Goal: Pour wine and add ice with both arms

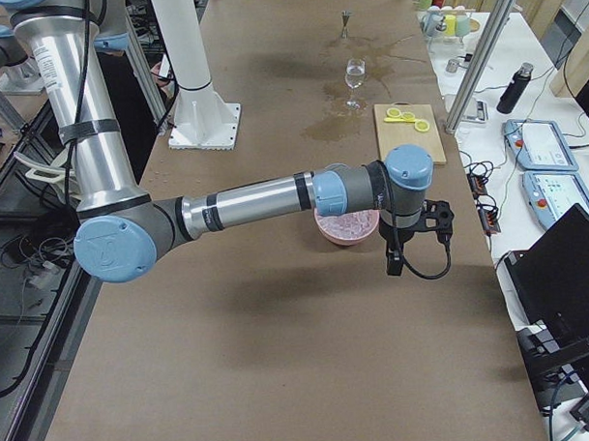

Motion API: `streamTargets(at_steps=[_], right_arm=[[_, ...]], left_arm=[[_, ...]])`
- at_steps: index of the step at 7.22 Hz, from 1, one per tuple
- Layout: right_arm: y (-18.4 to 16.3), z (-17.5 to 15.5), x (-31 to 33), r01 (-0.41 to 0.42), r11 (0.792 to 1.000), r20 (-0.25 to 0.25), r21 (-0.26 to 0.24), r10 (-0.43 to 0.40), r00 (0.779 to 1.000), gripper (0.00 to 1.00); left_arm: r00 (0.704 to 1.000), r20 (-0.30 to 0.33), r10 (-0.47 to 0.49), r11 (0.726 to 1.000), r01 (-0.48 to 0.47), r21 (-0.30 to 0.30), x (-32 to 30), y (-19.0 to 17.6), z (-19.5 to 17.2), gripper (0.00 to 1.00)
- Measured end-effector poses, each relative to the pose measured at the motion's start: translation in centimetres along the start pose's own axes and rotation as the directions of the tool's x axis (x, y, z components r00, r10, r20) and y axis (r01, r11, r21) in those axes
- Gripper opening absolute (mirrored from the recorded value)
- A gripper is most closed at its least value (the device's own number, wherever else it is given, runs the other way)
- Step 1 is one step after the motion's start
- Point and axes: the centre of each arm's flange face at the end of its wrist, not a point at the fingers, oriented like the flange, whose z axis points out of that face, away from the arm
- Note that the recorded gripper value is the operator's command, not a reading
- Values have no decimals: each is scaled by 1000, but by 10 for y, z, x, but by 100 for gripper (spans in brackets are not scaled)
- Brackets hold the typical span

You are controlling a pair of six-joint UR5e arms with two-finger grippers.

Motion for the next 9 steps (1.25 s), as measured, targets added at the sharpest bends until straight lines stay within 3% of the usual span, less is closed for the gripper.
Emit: streamTargets(at_steps=[3,5,9], right_arm=[[3,-1,3,-4,1000,1,2,4,1000,100],[4,-3,3,-6,1000,1,4,6,1000,100],[6,-6,2,-8,1000,2,7,8,1000,100]], left_arm=[[994,-112,-5,998,-2,-67,-2,17,15,97],[992,-128,-5,998,-3,-68,-18,40,32,97],[992,-129,-11,997,2,-71,-24,48,39,97]])
